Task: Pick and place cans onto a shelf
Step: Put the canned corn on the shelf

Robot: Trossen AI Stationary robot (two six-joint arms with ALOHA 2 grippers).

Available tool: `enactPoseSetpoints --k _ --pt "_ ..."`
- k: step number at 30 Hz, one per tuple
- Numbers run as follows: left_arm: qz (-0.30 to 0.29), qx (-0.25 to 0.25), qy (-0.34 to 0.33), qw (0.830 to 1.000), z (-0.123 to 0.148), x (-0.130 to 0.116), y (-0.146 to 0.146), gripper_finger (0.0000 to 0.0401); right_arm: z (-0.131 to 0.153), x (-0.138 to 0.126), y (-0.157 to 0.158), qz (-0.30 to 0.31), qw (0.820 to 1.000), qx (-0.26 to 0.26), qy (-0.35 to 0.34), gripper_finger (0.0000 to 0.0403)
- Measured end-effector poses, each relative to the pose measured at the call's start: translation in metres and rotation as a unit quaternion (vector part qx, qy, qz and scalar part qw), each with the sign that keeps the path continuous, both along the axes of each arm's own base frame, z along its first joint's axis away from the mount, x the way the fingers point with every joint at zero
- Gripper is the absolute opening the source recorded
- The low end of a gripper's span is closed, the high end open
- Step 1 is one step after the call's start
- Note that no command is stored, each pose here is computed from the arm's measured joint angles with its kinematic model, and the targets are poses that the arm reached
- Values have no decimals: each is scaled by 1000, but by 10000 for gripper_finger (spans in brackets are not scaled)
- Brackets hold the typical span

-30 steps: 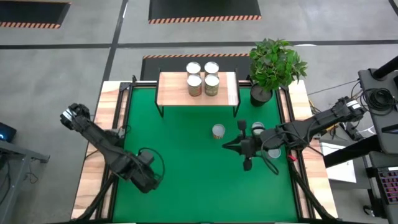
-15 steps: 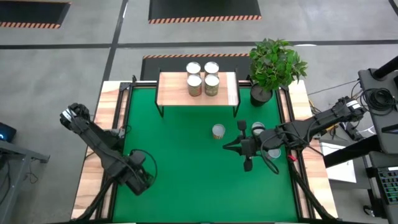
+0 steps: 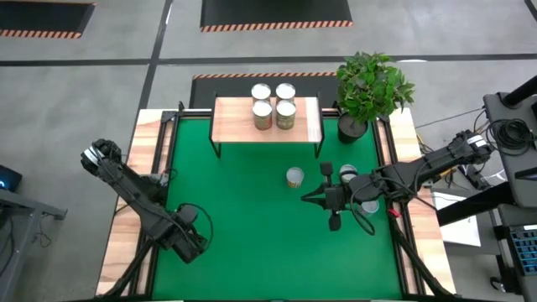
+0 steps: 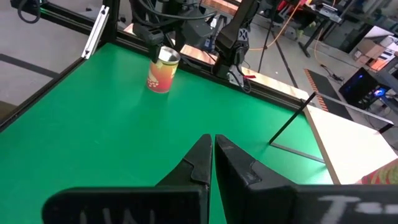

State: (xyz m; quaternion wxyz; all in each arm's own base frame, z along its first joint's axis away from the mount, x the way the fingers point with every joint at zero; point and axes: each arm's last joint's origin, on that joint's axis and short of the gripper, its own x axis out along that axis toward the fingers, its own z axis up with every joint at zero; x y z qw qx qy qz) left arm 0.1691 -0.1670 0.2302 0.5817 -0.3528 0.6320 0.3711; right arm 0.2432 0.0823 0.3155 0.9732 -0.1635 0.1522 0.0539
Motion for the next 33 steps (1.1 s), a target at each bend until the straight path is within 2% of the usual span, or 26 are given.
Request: enactPoseSetpoints --k 4,10,15,20,23,27,33 --pt "0 -1 -1 1000 -2 0 0 351 0 0 0 0 1000 0 0 9" --pt "-3 -2 -1 1000 -2 0 0 298 0 0 0 1 1000 -4 0 9" --pt "-11 -17 -16 1000 6 5 -3 303 0 0 0 1 1000 -4 0 9" --pt "-37 -24 -85 995 35 26 0 325 0 0 0 -1 1000 -5 0 9" --pt "-72 -2 -150 986 59 49 9 322 0 0 0 -1 1000 -5 0 9" --pt "-140 52 -221 964 97 83 34 314 0 0 0 0 1000 -5 0 9" --pt "-240 137 -209 938 144 126 92 312 0 0 0 0 1000 -6 0 9"
